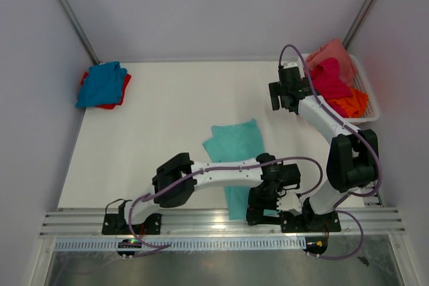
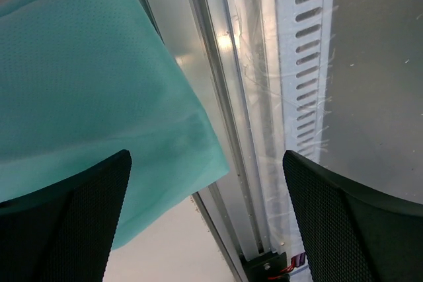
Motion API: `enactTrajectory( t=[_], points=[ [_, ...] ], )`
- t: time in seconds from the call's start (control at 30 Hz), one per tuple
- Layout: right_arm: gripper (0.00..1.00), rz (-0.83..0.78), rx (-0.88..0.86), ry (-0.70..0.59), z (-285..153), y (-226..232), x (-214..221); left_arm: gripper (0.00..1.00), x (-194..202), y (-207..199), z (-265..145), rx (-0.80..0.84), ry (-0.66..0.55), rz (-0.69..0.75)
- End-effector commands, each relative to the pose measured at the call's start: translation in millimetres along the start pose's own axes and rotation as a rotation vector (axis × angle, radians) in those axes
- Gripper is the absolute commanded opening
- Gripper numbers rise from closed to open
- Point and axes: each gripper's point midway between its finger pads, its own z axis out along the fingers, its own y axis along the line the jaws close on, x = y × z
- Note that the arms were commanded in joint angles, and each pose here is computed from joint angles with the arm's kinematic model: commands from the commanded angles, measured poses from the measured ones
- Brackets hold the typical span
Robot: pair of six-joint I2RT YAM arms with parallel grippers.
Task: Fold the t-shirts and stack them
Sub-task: Fold the tshirt
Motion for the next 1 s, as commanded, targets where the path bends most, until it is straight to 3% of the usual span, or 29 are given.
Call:
enactTrajectory(
  t=[0.0,0.13,0.27,0.47,0.63,0.83,0.97],
  points=[
    [0.99,0.007,-0.090,-0.062,-14,10,-22,0.99,-20,-8,-20,-0.022,-0.097,0.033],
    [0.99,-0.052,-0.237,-0.052,-16,33,-19,0.99,-30,4,-42,-0.130,-0.150,0.029],
    [0.99,-0.114,-0.376,-0.070,-25,54,-20,0.99,-41,31,-84,-0.358,-0.231,-0.001],
    [0.99,-0.187,-0.598,-0.088,-38,88,-18,0.99,-36,98,-216,-0.783,-0.506,-0.203],
    [0.99,-0.304,-0.750,-0.060,-44,112,1,0.99,21,144,-318,-1.038,-0.684,-0.462],
    [0.99,-0.531,-0.894,-0.050,-70,143,28,0.99,82,175,-347,-1.115,-0.752,-0.637],
    [0.99,-0.651,-0.978,-0.022,-86,162,51,0.99,109,190,-351,-1.041,-0.804,-0.736]
  ],
)
